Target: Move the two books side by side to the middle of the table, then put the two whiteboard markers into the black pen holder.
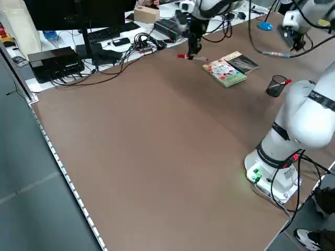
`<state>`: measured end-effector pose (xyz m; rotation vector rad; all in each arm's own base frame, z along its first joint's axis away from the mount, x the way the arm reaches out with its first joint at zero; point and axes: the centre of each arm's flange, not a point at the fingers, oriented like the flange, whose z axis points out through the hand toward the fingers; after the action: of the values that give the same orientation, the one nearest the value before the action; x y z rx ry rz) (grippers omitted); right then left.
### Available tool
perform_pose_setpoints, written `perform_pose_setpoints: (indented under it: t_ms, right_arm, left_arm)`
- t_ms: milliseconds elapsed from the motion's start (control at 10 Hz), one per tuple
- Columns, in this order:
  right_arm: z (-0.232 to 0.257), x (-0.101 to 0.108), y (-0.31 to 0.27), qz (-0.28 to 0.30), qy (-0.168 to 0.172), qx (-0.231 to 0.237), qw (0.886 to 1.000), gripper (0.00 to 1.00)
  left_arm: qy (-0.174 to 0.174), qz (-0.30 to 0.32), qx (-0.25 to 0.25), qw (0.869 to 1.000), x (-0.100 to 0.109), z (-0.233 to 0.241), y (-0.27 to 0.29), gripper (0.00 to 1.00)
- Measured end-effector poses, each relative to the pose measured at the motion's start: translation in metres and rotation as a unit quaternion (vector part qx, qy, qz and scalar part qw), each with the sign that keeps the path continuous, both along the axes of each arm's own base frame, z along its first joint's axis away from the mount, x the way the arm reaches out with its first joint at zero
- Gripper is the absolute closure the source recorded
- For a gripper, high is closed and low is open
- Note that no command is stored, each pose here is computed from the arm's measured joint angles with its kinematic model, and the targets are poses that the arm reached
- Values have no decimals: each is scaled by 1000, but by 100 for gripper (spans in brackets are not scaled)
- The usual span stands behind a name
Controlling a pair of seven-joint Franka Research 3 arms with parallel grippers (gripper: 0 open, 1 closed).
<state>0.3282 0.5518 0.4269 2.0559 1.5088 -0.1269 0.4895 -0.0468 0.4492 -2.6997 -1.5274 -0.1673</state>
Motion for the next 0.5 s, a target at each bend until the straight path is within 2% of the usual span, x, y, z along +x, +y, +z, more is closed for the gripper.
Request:
perform_pose_setpoints:
  t_ms: [200,300,500]
  right_arm:
    - [30,64,-54,-77,16,40,996,1]
    - [36,102,-89,-124,26,57,990,1]
    - [49,173,-173,-224,45,103,968,1]
  left_arm:
    - [-1,-12,23,1000,-16,10,-54,83]
    - [-1,-21,36,999,-27,10,-87,83]
    - [-5,-49,62,997,-53,7,-149,83]
